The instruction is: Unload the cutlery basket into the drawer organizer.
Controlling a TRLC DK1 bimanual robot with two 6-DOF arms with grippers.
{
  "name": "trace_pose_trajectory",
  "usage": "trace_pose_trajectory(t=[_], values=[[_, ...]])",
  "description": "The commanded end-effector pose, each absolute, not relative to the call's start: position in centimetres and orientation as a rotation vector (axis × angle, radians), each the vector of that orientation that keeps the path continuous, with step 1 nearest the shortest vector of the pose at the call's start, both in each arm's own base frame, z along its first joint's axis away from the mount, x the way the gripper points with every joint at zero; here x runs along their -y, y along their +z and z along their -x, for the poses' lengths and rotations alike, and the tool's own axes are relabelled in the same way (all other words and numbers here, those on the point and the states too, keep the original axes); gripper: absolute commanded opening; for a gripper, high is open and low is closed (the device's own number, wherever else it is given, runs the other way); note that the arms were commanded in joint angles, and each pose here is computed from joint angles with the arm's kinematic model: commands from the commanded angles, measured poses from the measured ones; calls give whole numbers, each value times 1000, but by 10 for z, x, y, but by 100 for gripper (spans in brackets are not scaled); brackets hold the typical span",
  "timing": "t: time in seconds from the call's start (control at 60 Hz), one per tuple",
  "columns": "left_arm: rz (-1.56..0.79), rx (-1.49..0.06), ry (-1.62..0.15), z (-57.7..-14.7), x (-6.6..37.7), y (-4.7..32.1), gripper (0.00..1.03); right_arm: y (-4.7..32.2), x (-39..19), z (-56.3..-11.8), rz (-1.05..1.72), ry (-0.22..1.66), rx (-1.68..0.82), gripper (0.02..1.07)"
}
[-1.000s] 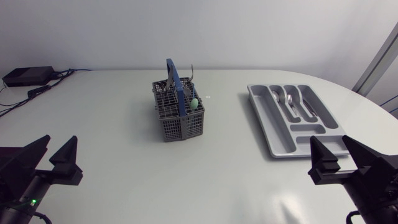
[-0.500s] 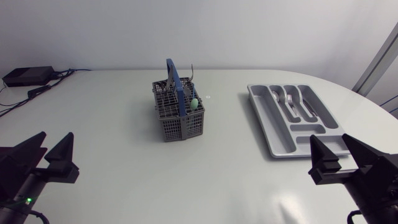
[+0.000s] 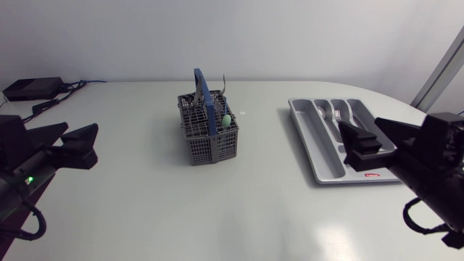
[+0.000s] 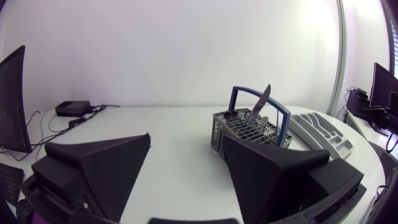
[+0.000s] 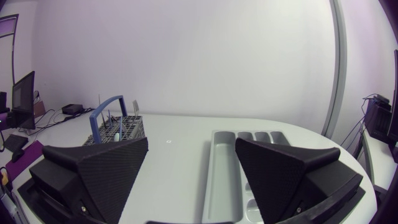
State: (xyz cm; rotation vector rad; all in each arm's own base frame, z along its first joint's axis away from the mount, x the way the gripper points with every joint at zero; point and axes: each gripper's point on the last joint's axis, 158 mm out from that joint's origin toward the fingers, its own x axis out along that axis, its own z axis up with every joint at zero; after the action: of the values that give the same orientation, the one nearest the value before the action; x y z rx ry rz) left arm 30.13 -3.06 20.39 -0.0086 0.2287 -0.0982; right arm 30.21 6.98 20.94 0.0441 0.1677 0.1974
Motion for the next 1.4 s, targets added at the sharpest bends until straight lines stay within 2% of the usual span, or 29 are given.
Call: trace_pose_trajectory(t=[0.0, 0.233, 0.417, 0.583, 0.717, 0.867, 0.967, 1.083, 1.25, 1.383], values=[[40, -282, -109, -315, 39, 208, 94, 212, -88, -314, -82, 225, -209, 103], [24, -504, -124, -339, 51, 186, 94, 210, -153, -324, -34, 321, -298, 103], [-51, -684, -170, -351, 57, 166, 95, 199, -195, -335, 66, 364, -461, 103], [-132, -880, -259, -355, 68, 126, 97, 176, -232, -346, 150, 433, -614, 103], [-161, -881, -273, -358, 67, 115, 97, 166, -264, -353, 147, 540, -653, 100], [-141, -824, -325, -366, 64, 122, 97, 150, -297, -361, 169, 570, -699, 97], [-112, -784, -383, -368, 67, 130, 97, 150, -316, -366, 161, 587, -698, 93], [-119, -749, -418, -368, 71, 139, 96, 149, -336, -370, 171, 588, -692, 92], [-128, -698, -439, -370, 78, 147, 96, 139, -347, -387, 168, 561, -697, 73], [-138, -683, -457, -369, 86, 150, 96, 130, -351, -404, 155, 544, -683, 50]])
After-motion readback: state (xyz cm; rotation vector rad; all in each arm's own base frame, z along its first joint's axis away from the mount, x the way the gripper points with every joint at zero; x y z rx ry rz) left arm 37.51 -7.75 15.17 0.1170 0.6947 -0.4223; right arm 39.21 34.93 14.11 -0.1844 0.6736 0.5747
